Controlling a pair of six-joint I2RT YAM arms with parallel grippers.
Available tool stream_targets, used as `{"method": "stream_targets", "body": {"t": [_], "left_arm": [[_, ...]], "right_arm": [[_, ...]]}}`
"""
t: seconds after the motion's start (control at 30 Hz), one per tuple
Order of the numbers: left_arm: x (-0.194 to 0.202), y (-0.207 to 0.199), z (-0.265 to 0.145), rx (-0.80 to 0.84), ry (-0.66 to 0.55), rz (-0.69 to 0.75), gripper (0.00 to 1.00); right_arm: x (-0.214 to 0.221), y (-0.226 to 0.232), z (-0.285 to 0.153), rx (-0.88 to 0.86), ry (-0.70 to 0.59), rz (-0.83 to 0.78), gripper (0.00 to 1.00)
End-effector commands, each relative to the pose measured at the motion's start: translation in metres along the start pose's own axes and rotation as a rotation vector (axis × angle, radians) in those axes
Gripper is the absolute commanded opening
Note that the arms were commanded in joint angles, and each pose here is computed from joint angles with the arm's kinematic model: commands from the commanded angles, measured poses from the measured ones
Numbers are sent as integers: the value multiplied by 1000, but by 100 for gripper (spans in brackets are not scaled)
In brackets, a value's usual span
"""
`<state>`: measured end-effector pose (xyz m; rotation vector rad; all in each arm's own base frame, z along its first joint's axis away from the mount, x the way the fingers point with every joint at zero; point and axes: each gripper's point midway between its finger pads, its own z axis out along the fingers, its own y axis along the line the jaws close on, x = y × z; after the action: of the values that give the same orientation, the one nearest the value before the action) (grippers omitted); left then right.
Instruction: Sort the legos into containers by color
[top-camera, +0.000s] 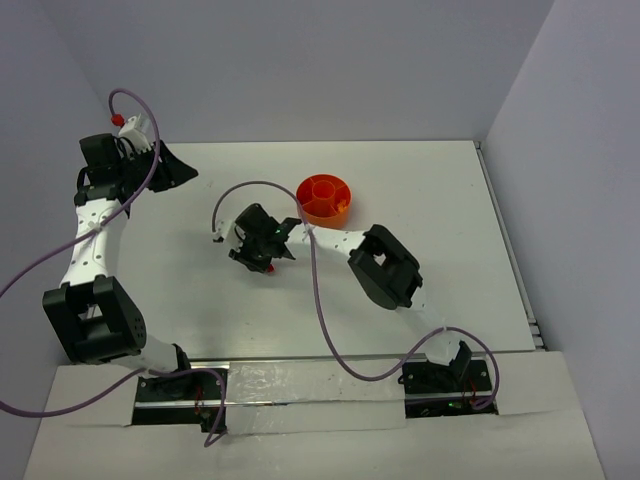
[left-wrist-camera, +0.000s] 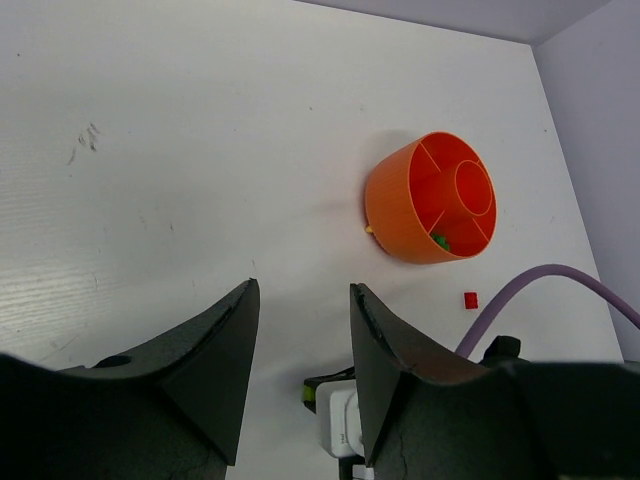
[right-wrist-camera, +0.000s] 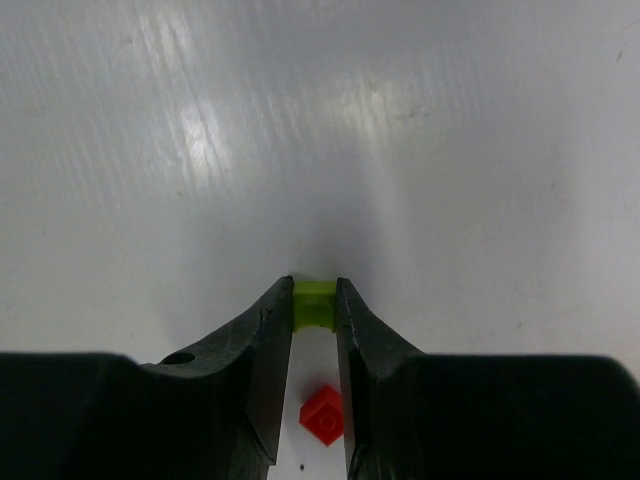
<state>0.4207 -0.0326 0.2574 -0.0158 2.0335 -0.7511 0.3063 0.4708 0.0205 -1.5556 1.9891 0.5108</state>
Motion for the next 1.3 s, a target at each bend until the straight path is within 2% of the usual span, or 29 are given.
{"method": "stream_targets", "body": {"t": [0.0, 0.1, 0.2, 0.37, 0.47, 0.57, 0.73, 0.9, 1.13, 1.27], "left_arm": [[-20, -7, -3, 15, -42, 49, 50], [-17, -5, 0, 20, -37, 43, 50], [-14, -3, 2, 19, -34, 42, 50], [-8, -6, 11, 22, -22, 72, 50], [3, -15, 23, 32, 5, 107, 50], [13, -25, 34, 42, 29, 129, 50], [23, -38, 49, 65, 53, 138, 50], [38, -43, 58, 72, 100, 162, 50], [88, -50, 71, 67, 263, 271, 51], [111, -52, 71, 73, 310, 343, 52]], "right_arm": [[-22, -8, -53, 51, -74, -4, 26], [-33, -23, -80, 49, -132, 41, 21], [-55, -45, -125, 66, -217, 84, 17], [-86, -86, -194, 107, -355, 155, 17], [-100, -124, -235, 166, -430, 197, 17], [-88, -170, -253, 249, -447, 261, 17], [-66, -232, -271, 333, -468, 362, 17], [-46, -258, -265, 344, -461, 427, 17], [-15, -274, -241, 318, -416, 516, 17], [-2, -274, -232, 311, -398, 538, 17]]}}
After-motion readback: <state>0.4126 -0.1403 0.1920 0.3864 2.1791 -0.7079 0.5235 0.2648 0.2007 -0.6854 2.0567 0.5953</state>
